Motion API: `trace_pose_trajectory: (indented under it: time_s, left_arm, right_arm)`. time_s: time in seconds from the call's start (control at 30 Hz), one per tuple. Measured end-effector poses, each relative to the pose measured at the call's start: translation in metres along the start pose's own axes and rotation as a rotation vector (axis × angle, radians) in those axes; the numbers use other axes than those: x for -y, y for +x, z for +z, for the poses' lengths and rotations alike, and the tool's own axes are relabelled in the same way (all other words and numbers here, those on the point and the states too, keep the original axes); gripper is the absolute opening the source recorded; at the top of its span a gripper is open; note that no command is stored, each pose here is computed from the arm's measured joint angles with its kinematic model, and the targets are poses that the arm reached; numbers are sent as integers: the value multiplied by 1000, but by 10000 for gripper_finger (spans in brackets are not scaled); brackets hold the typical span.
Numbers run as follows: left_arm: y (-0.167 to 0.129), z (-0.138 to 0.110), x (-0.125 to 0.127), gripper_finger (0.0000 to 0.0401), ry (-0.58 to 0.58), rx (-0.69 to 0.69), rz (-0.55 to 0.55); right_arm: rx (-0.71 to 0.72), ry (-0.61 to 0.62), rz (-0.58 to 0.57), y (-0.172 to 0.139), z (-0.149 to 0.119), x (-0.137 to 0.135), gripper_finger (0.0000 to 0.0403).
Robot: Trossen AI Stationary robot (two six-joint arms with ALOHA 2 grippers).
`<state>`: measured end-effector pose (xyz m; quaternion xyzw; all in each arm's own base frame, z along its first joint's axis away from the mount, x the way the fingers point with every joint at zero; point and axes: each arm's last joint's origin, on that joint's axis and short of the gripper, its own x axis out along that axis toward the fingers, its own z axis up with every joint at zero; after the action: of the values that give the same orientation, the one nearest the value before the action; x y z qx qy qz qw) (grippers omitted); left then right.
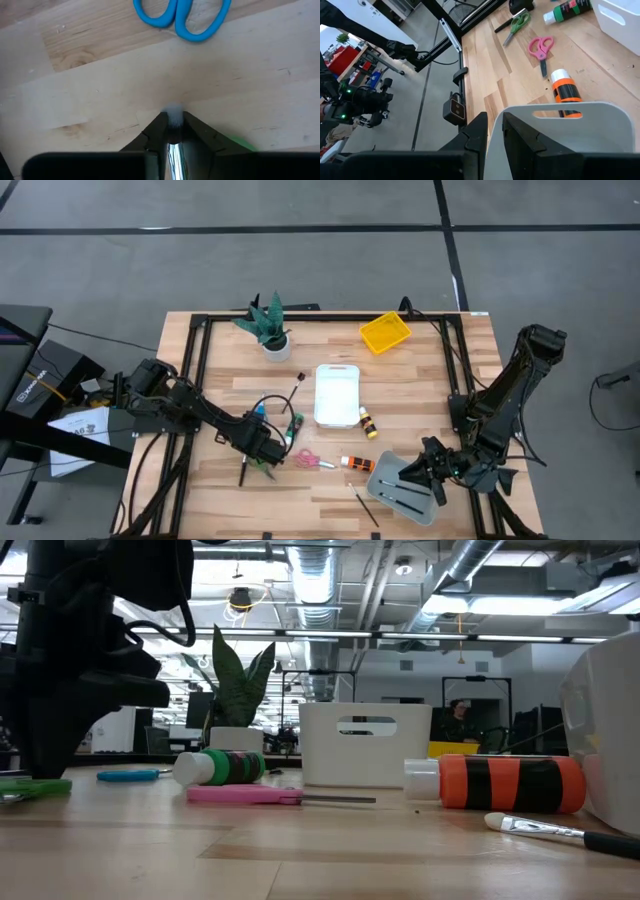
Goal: Pick & Place Paint Supplies
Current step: Put the powder brush into the gray bin
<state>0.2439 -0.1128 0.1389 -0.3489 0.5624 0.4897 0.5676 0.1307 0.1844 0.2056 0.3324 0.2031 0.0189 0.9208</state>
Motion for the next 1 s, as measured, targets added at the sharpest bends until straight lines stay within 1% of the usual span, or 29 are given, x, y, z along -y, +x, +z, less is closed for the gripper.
trace_pose_trajectory:
  time_s: [0.17, 0.23, 0.43, 0.67, 0.83, 0.93, 1.0]
  left_arm:
    - [0, 0, 0, 10, 0, 5, -1]
    - [0, 0, 0, 5, 0, 7, -1]
    - [0, 1, 0, 10, 1, 22, -3]
    - [-1, 1, 0, 4, 4, 40, -12]
    - [-10, 3, 1, 4, 36, 57, -85]
    - [-22, 6, -4, 3, 29, 99, -142]
    - [-33, 9, -7, 5, 17, 135, -200]
  right_arm:
    - [0, 0, 0, 0, 0, 0, 56]
    - [0, 0, 0, 0, 0, 0, 56]
    - [0, 0, 0, 0, 0, 0, 56]
    - [0, 0, 0, 0, 0, 0, 56]
    - [4, 4, 8, 0, 1, -1, 56]
    - [11, 10, 10, 1, 2, -1, 56]
    - [19, 17, 10, 2, 4, -1, 56]
